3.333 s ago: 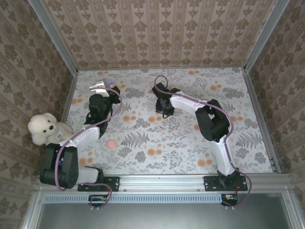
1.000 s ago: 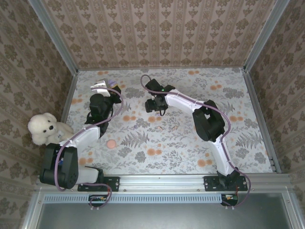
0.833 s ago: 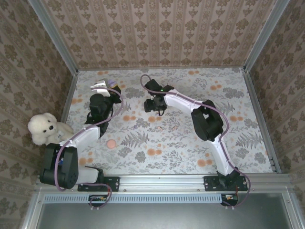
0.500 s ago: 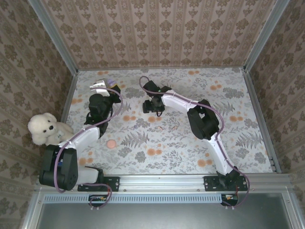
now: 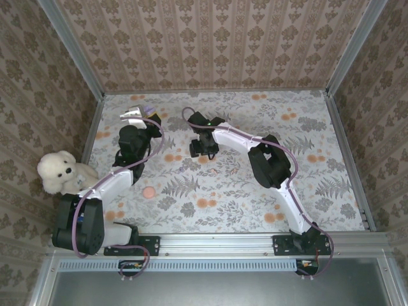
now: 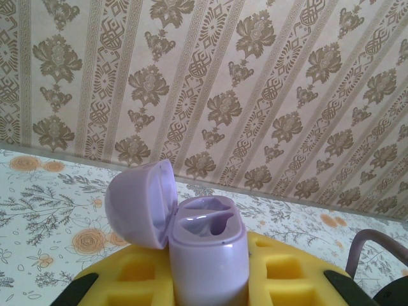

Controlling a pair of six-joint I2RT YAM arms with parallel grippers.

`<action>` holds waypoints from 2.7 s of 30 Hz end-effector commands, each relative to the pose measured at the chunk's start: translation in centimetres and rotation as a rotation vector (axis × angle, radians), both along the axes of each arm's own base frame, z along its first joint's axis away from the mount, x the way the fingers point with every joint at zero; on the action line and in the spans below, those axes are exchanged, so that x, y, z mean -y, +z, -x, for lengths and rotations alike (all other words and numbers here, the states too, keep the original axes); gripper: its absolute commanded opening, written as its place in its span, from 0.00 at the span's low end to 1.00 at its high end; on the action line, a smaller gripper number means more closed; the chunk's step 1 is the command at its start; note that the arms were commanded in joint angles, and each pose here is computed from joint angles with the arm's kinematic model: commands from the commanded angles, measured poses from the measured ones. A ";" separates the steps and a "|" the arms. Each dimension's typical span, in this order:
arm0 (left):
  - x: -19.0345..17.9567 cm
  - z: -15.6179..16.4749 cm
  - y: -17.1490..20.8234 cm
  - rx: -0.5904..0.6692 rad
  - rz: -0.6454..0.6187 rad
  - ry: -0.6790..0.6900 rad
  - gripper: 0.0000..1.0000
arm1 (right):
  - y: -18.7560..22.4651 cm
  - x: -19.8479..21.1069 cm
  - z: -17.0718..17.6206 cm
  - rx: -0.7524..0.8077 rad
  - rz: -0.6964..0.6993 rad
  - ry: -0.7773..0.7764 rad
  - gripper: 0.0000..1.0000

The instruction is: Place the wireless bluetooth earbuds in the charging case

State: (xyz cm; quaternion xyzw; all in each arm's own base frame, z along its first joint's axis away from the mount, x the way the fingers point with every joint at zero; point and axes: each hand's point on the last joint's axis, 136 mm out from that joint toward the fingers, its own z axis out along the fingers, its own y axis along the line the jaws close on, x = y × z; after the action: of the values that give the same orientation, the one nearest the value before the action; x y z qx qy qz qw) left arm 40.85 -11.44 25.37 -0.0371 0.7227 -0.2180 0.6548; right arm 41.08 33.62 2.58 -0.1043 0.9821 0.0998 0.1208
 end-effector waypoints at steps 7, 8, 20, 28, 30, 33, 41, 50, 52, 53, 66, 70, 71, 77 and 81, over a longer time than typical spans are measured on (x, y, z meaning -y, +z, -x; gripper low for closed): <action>0.2 0.0 2.7 0.066 0.004 0.002 0.00 | 0.0 0.8 1.9 -0.037 0.037 0.045 0.59; 0.3 0.0 2.6 0.064 0.006 0.000 0.00 | 0.5 0.8 1.9 -0.026 0.031 0.040 0.59; 0.7 -0.5 2.2 0.056 0.004 -0.011 0.00 | 5.2 1.1 2.5 0.066 -0.080 -0.089 0.61; 0.7 -0.6 1.9 0.054 0.001 -0.009 0.00 | 3.9 2.8 4.5 0.010 -0.080 -0.202 0.61; 0.8 -0.6 1.9 0.054 0.002 -0.010 0.00 | 3.4 3.0 4.9 0.000 -0.082 -0.212 0.61; 0.8 -0.7 1.8 0.053 0.002 -0.011 0.00 | 2.5 3.3 5.3 -0.011 -0.074 -0.221 0.61; 0.8 -0.7 1.7 0.053 0.005 -0.012 0.00 | 1.3 3.6 4.9 -0.012 -0.047 -0.230 0.61; 0.8 -0.7 1.8 0.052 0.005 -0.011 0.00 | 0.6 4.0 3.5 -0.013 -0.023 -0.245 0.61; 0.8 -0.7 1.8 0.052 0.008 -0.010 0.00 | 0.5 4.0 3.2 -0.011 -0.026 -0.249 0.61; 0.8 -0.7 1.8 0.054 0.007 -0.011 0.00 | 0.5 4.0 3.0 -0.012 -0.025 -0.251 0.61; 0.8 -0.5 1.9 0.054 0.005 -0.009 0.00 | 0.7 3.3 1.0 -0.013 -0.035 -0.253 0.61; 0.7 -0.4 2.0 0.057 0.001 -0.008 0.00 | 1.2 3.7 1.0 -0.001 -0.017 -0.242 0.61; 0.6 -0.5 2.0 0.056 0.000 -0.007 0.00 | 1.3 3.9 1.0 0.006 -0.008 -0.238 0.61; 0.6 -0.3 2.0 0.059 -0.006 -0.007 0.00 | 1.8 5.2 1.1 0.066 0.081 -0.130 0.60; 0.6 -0.3 2.0 0.060 -0.006 -0.006 0.00 | 2.2 5.7 1.0 0.121 0.149 -0.022 0.60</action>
State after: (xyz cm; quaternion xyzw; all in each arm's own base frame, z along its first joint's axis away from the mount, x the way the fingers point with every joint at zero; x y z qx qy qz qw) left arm 41.16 -11.89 25.04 -0.0340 0.7255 -0.2195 0.6514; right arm 40.32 29.15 3.50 -0.0523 0.9848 0.0588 0.1550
